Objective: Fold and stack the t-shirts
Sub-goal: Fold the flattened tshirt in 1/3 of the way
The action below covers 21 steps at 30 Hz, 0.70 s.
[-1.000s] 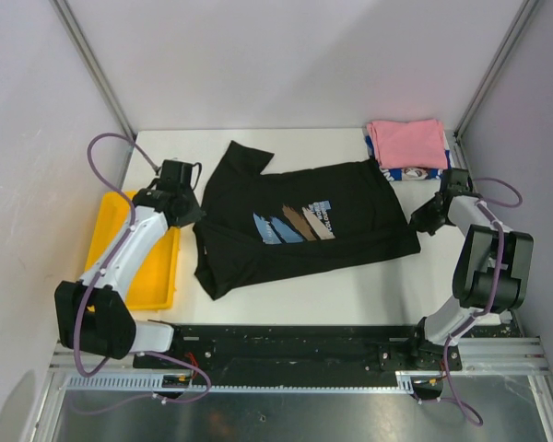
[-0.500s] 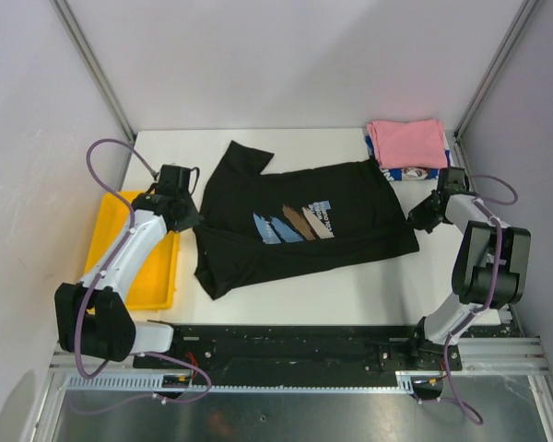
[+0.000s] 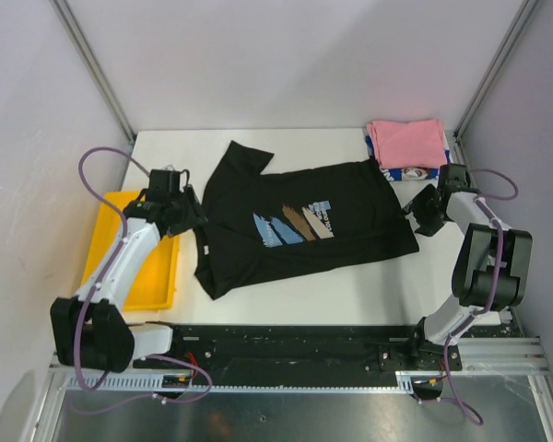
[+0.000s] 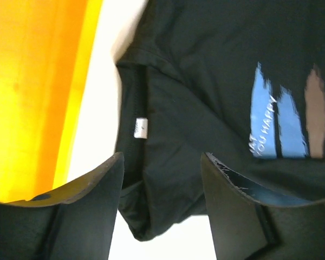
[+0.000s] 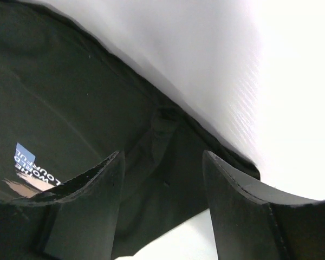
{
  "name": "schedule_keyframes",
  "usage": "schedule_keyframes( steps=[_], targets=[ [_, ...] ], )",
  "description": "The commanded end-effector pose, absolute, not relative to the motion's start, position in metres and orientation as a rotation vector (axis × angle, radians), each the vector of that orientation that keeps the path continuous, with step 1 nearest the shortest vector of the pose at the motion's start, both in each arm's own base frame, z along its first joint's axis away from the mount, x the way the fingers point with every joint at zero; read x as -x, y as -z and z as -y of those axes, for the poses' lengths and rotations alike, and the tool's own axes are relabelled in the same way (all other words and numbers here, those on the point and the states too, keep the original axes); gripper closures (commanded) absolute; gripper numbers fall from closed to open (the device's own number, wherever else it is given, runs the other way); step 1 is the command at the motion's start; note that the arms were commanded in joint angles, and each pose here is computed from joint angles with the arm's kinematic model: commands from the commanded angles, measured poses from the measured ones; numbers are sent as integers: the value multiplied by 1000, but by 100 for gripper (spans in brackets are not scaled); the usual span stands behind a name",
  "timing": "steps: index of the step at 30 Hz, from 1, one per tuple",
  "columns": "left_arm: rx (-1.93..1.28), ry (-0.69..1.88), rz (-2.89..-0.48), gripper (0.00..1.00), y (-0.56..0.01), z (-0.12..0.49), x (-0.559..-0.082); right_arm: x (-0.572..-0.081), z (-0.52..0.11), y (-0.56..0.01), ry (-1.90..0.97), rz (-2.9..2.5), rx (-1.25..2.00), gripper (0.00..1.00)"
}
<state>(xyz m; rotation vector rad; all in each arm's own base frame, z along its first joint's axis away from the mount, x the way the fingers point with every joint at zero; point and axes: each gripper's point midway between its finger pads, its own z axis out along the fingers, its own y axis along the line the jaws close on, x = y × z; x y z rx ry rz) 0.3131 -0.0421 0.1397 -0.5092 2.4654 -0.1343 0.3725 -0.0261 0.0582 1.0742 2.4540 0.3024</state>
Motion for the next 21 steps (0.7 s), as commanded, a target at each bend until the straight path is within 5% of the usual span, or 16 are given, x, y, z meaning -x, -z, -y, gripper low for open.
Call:
schedule_keyframes(
  steps=[1, 11, 21],
  targets=[
    [556, 364, -2434, 41, -146, 67, -283, -349, 27, -84, -241, -2469, -1062, 37],
    [908, 395, -2430, 66, -93, 68, -207, -281, 25, -67, -263, -2484, -1187, 48],
    [738, 258, -2587, 60, -67, 85, -205, -275, 27, -51, -290, -2483, -1205, 50]
  ],
)
